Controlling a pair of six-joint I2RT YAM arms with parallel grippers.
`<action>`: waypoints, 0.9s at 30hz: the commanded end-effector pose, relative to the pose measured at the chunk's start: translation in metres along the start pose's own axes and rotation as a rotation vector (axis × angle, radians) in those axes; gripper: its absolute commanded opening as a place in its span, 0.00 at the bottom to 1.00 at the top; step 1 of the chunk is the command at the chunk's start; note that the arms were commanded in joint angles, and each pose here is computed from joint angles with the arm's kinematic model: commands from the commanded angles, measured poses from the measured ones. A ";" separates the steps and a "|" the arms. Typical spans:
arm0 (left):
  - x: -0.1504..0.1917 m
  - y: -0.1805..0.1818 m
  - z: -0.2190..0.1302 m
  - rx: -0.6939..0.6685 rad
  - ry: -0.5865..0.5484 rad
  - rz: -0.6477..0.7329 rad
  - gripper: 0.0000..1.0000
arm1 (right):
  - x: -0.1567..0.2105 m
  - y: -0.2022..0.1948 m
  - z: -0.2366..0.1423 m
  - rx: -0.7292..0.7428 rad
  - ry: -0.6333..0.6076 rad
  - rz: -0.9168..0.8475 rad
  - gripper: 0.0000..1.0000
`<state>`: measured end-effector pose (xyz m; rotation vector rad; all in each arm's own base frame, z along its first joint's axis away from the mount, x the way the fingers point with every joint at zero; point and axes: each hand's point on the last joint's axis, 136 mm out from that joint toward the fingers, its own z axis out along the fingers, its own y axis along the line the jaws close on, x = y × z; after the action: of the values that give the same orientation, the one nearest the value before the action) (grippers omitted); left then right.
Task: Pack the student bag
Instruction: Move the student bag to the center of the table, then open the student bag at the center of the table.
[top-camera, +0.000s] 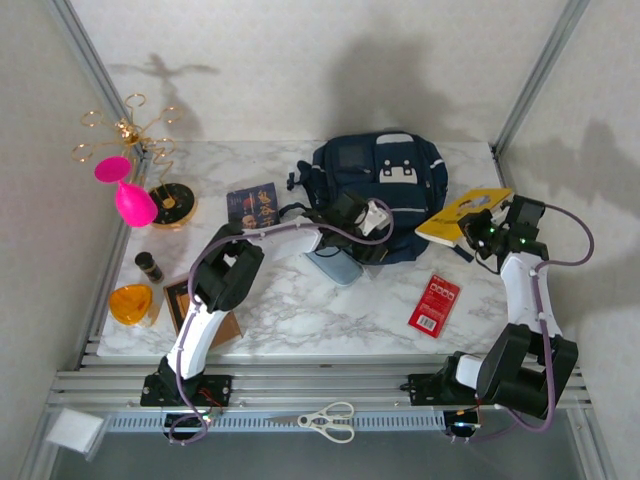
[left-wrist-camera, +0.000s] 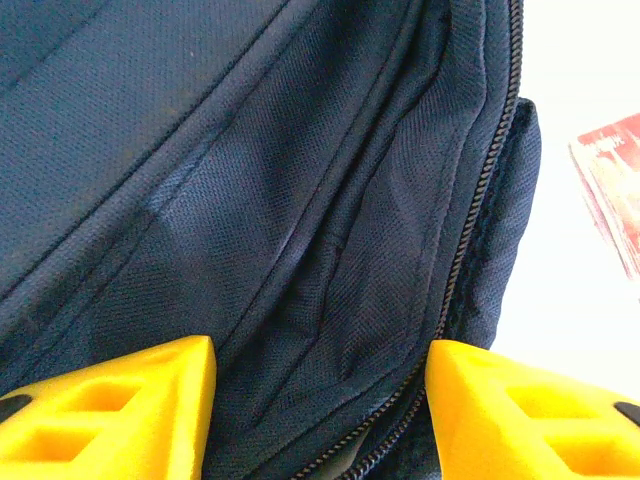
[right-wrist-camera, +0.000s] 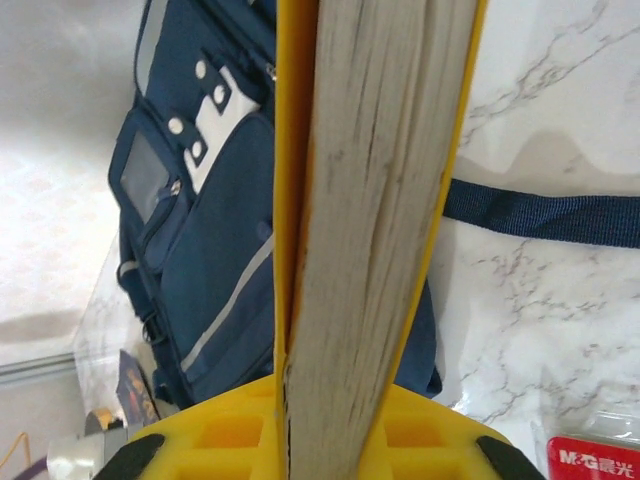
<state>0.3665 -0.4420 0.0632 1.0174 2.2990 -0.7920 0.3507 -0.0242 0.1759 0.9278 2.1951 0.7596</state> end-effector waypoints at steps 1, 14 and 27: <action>0.049 -0.024 0.007 0.011 0.128 -0.091 0.57 | -0.014 0.004 0.008 -0.033 -0.043 -0.039 0.00; -0.015 -0.071 -0.029 -0.066 -0.037 -0.047 0.57 | -0.032 -0.016 -0.011 0.083 -0.096 -0.093 0.00; -0.029 -0.013 -0.038 -0.269 0.063 0.226 0.59 | -0.033 0.011 -0.040 -0.025 -0.121 -0.085 0.00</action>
<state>0.3672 -0.4460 0.1358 1.0247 2.1991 -0.5073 0.3373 -0.0593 0.1869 0.9376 2.1645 0.6309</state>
